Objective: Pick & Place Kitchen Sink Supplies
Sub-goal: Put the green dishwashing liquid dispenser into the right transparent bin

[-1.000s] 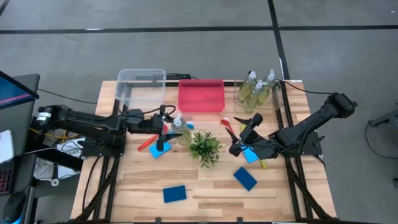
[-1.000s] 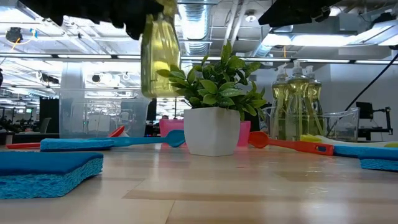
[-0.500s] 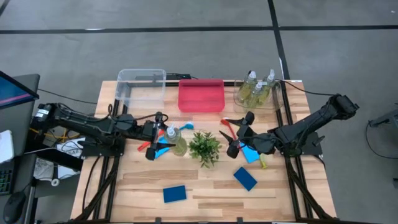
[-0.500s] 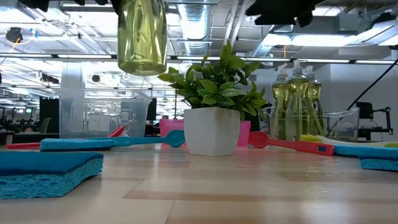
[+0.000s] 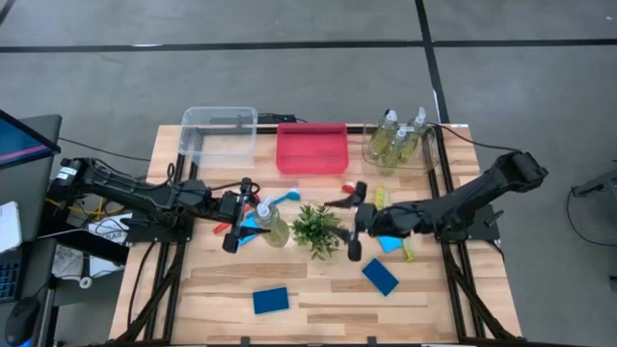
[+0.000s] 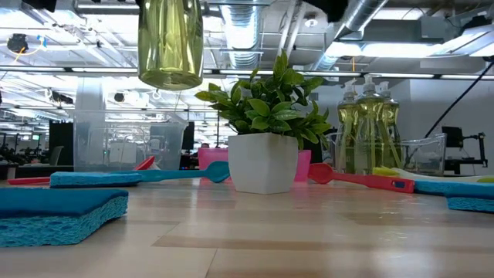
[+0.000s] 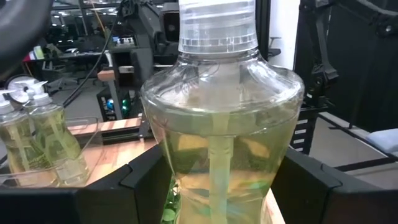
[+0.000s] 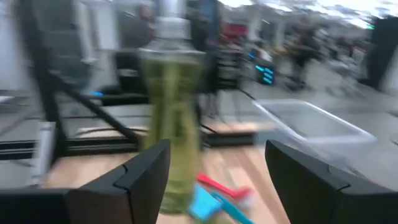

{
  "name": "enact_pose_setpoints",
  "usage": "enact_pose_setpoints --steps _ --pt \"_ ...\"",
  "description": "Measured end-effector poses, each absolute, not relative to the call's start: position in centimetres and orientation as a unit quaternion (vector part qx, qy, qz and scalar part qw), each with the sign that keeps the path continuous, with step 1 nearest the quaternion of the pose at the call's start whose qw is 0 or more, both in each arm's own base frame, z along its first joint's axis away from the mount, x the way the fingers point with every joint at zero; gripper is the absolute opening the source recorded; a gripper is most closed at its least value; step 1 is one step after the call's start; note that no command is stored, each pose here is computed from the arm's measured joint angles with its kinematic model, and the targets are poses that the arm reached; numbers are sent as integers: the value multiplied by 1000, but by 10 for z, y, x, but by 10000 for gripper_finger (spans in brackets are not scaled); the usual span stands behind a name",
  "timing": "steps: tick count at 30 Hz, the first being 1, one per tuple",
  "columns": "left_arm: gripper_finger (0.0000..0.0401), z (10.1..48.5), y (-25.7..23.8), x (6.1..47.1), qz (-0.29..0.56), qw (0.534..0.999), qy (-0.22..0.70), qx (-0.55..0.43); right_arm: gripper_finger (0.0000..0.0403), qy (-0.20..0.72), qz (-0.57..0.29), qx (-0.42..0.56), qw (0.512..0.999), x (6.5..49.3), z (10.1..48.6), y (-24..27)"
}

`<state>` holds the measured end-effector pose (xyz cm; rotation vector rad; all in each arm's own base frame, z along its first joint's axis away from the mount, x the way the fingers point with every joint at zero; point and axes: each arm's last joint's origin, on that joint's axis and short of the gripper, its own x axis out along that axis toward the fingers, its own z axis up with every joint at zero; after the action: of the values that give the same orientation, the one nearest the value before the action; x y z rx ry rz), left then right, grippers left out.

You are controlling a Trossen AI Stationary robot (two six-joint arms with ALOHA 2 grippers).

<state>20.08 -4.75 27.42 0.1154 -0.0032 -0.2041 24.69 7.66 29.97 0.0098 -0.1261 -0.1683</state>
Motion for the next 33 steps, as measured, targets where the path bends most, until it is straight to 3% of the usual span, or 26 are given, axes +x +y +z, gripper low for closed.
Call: enact_pose_setpoints --steps 18,33 --pt "239 282 -65 199 -143 988 -48 26 256 -103 -12 -12 995 275 310 105" --pt "239 266 -77 240 -120 990 -47 58 256 -107 -13 -16 994 276 313 106"
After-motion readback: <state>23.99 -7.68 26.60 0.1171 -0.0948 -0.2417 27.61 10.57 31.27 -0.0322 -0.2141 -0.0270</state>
